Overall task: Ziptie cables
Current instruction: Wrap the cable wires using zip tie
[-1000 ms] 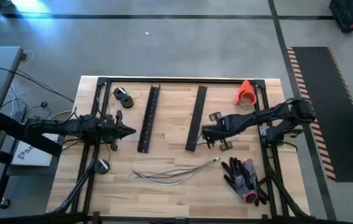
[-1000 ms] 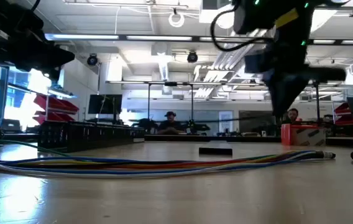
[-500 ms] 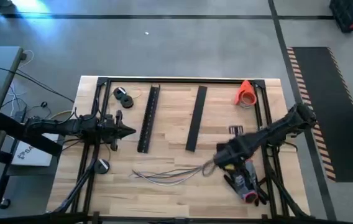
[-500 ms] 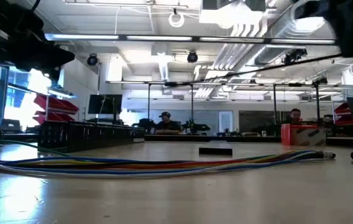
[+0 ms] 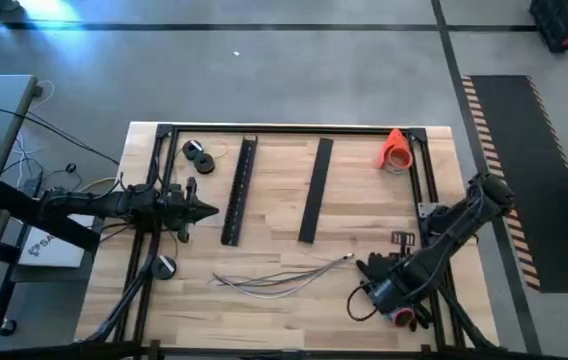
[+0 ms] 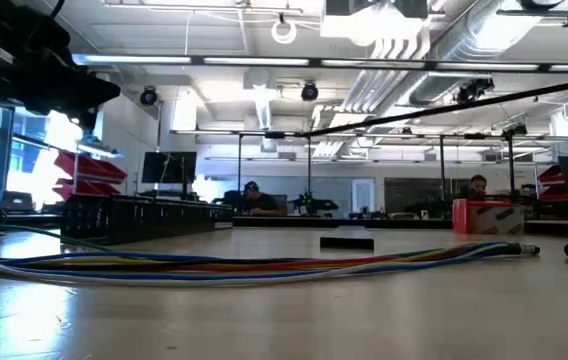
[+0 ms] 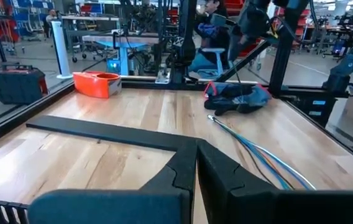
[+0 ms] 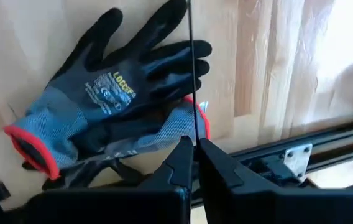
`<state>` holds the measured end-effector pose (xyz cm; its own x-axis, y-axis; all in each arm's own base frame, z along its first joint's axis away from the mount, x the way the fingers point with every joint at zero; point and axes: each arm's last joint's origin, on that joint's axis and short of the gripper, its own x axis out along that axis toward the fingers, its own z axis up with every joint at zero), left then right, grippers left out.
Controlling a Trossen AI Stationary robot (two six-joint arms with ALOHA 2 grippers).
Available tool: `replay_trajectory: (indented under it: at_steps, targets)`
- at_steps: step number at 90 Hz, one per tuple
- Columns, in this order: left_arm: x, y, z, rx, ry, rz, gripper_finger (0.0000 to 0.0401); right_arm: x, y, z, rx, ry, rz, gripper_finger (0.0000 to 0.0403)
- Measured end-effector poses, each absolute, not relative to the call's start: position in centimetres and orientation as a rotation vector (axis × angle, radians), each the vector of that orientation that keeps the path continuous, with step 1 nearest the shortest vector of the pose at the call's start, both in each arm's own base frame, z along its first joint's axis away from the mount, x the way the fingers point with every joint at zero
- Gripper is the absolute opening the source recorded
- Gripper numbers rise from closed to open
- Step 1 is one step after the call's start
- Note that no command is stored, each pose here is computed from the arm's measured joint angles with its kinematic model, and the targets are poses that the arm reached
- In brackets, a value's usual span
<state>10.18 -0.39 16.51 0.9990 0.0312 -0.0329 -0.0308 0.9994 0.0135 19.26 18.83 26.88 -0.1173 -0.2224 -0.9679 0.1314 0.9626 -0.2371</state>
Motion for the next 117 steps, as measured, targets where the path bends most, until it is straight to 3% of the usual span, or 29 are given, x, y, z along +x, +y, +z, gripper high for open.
replay_trajectory:
  at_steps: [6,12,18,32,47,75,95,117]
  targets:
    - [10.2,-0.4,17.1,-0.018,-0.03,0.045,0.0,19.0,19.4,26.8,-0.049,1.639,-0.315,0.0]
    - [10.1,-0.6,18.1,-0.312,-0.127,-0.038,0.0,18.6,19.9,26.7,-0.039,1.605,-0.336,0.0]
    - [9.9,-0.6,19.0,-0.466,-0.214,-0.079,0.0,18.2,20.4,26.7,-0.031,1.576,-0.357,0.0]
    - [9.6,-1.1,20.1,-0.615,-0.298,-0.234,0.0,17.4,21.1,26.7,-0.036,1.501,-0.396,0.0]
    - [9.8,-1.6,20.4,-0.612,-0.327,-0.213,0.0,17.1,21.7,26.5,-0.043,1.478,-0.404,0.0]
    - [12.9,-4.5,20.3,-0.583,-0.089,-0.008,0.0,17.0,22.4,25.6,-0.106,1.464,-0.408,0.0]
    - [17.9,-8.7,24.2,-0.465,0.052,-0.011,0.0,17.0,22.4,25.6,-0.108,1.467,-0.404,0.0]
    - [24.0,-12.2,24.9,-0.383,0.146,-0.031,0.0001,16.1,23.1,25.6,-0.095,1.457,-0.409,0.0]
